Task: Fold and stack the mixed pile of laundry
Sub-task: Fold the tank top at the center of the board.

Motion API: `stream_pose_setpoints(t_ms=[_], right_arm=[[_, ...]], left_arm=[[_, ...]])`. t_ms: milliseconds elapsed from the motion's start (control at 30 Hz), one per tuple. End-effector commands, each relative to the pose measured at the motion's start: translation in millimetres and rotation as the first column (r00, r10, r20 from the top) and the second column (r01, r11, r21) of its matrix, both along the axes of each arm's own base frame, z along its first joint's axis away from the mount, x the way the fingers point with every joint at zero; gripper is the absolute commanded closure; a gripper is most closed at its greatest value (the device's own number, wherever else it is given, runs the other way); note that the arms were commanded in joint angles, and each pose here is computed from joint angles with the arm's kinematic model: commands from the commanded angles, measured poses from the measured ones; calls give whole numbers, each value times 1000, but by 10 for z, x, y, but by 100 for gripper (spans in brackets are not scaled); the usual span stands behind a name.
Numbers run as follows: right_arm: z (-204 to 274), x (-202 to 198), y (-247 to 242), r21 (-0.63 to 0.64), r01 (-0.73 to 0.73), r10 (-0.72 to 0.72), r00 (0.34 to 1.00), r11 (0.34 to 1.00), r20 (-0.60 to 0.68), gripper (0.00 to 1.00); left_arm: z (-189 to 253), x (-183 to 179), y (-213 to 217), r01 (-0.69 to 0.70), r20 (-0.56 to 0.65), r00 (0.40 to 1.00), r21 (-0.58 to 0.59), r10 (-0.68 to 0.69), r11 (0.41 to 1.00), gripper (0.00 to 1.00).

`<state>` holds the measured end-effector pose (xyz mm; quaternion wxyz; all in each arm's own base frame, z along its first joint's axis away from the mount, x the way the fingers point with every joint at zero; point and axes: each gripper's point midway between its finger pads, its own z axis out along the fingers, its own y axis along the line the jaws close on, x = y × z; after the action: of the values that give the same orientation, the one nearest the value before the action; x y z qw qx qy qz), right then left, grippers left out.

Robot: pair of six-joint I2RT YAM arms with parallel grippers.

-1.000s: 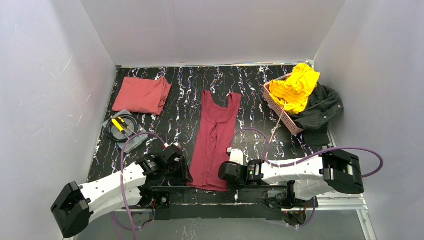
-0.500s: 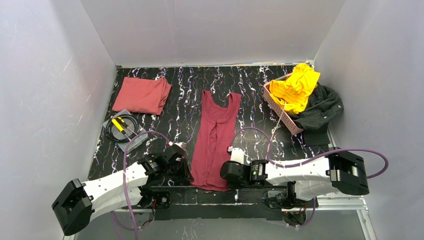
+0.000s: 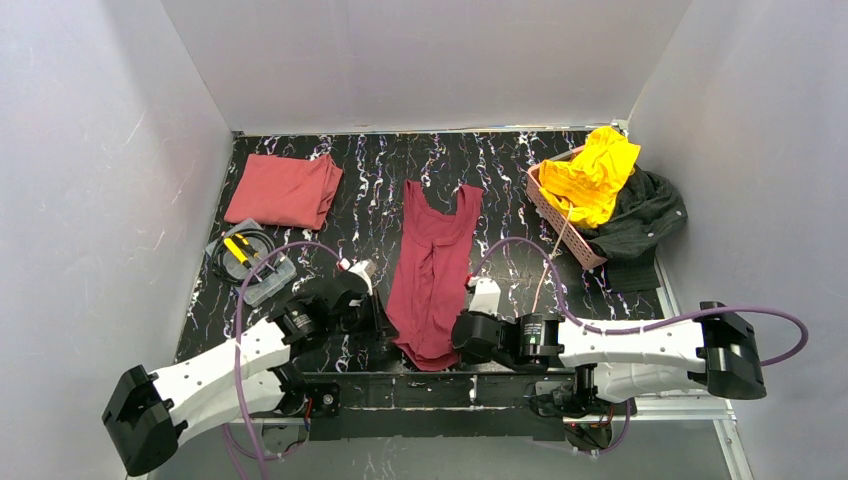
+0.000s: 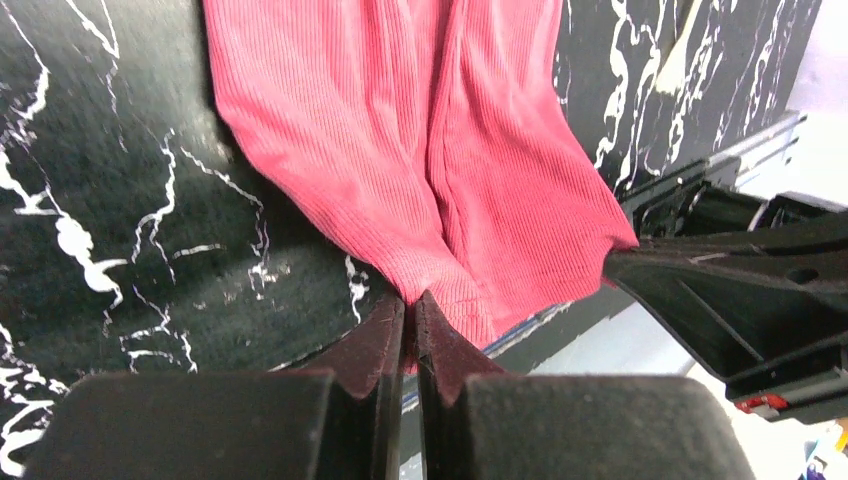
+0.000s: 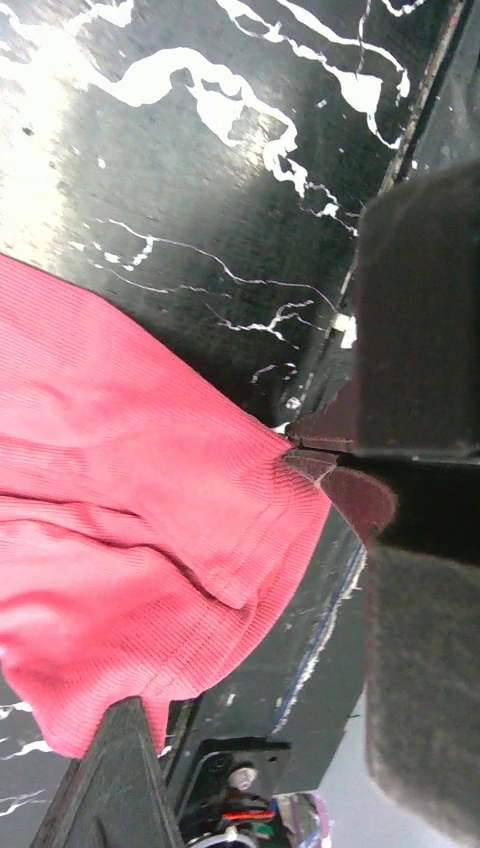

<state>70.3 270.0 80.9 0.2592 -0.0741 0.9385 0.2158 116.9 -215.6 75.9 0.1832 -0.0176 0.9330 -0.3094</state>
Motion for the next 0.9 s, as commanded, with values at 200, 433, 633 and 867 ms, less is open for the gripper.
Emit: stream_pose_setpoints(t_ms=[200,433,633,867], right_arm=[[306,876,51,19,62,-64,987,998,145,99],[370,1503,49,-5,83,-80,975,997,208,99],[420,2027,62,-27,89,-80,965,996,251,99],[354,2488,-38,-57,120,-103,964,991,243,99]], left_arm=[[215,742,-170,-81,92,992,-53,86,995,100],[139,1262,-184,-118,105,987,-59,124,991,100],[215,1781,-245,-118,155,980,-63,127,991,100],[72,2238,-188,-143,132,980,-43,148,989,100]])
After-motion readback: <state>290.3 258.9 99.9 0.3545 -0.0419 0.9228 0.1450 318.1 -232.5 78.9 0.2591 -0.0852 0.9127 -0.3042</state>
